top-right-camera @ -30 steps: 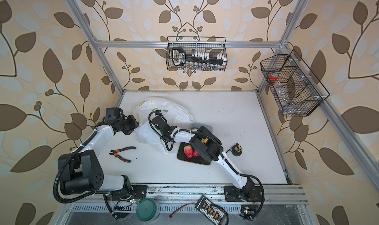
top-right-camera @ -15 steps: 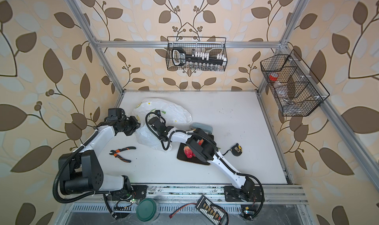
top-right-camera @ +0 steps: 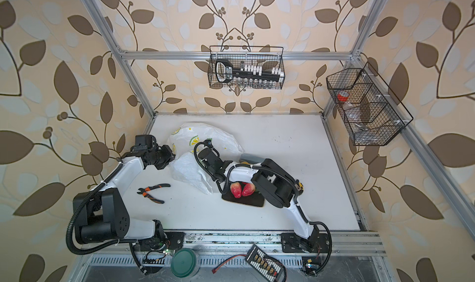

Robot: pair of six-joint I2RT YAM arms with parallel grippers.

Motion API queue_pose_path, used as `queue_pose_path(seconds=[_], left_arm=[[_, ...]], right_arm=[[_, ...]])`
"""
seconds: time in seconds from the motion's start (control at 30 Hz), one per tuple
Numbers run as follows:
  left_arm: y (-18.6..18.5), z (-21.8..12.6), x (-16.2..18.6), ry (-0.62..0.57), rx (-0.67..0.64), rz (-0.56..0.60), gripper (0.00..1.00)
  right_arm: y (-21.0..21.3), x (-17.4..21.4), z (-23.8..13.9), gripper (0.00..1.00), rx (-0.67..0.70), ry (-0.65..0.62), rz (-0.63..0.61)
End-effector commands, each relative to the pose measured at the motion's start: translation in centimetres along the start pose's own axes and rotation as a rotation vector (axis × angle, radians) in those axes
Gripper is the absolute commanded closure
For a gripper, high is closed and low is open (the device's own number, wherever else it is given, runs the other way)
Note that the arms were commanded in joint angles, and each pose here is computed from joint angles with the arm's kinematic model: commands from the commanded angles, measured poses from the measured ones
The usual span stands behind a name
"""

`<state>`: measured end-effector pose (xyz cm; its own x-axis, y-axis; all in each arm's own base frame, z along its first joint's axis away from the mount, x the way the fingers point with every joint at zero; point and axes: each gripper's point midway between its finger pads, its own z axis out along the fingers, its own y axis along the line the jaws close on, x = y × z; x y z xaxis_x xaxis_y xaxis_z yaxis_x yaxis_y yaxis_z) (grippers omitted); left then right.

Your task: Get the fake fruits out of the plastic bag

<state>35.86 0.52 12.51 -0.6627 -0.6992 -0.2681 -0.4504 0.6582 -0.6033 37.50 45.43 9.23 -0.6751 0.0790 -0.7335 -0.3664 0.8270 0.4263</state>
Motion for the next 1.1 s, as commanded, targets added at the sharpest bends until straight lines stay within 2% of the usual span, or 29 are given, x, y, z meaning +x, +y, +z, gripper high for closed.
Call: queue_pose_path(seconds=[0.0,0.23,0.3,0.43,0.57,0.73,0.9,1.07], left_arm=[[-0.8,-0.6,-2.2,-0.049,0.002,0.048,1.0],[-1.3,-1.6,-4.3,-0.089,-0.007,0.07,1.0],[-1.5,-2.1,-4.8,-0.096,-0.016,0.07,0.86],[-2.5,-3.8,-5.2,-0.141,0.003,0.074,0.77],[-3.1,-5.4,-5.2,-0.178,0.01,0.085,0.79],[-3.0,-6.0,-4.8,-0.179,0.0,0.08,0.77],[-3.7,-7.3,-4.2,-0.195,0.028,0.086,0.56],[-4.7,-8.4,-2.1,-0.182,0.039,0.121,0.43]], right_arm=[[-0.2,0.1,-1.9,0.73,-0.058,0.032,0.028],[-1.3,0.2,-4.1,0.74,-0.103,0.078,0.078],[-1.2,0.3,-4.5,0.74,-0.12,0.089,0.088],[-0.8,0.3,-4.6,0.76,-0.152,0.1,0.108],[-0.8,0.0,-5.6,0.76,-0.164,0.109,0.104],[-2.7,0.6,-9.8,0.75,-0.115,0.146,0.007],[-6.1,2.3,-15.7,0.73,-0.003,0.203,-0.096],[-9.5,4.4,-19.6,0.72,0.117,0.265,-0.109]])
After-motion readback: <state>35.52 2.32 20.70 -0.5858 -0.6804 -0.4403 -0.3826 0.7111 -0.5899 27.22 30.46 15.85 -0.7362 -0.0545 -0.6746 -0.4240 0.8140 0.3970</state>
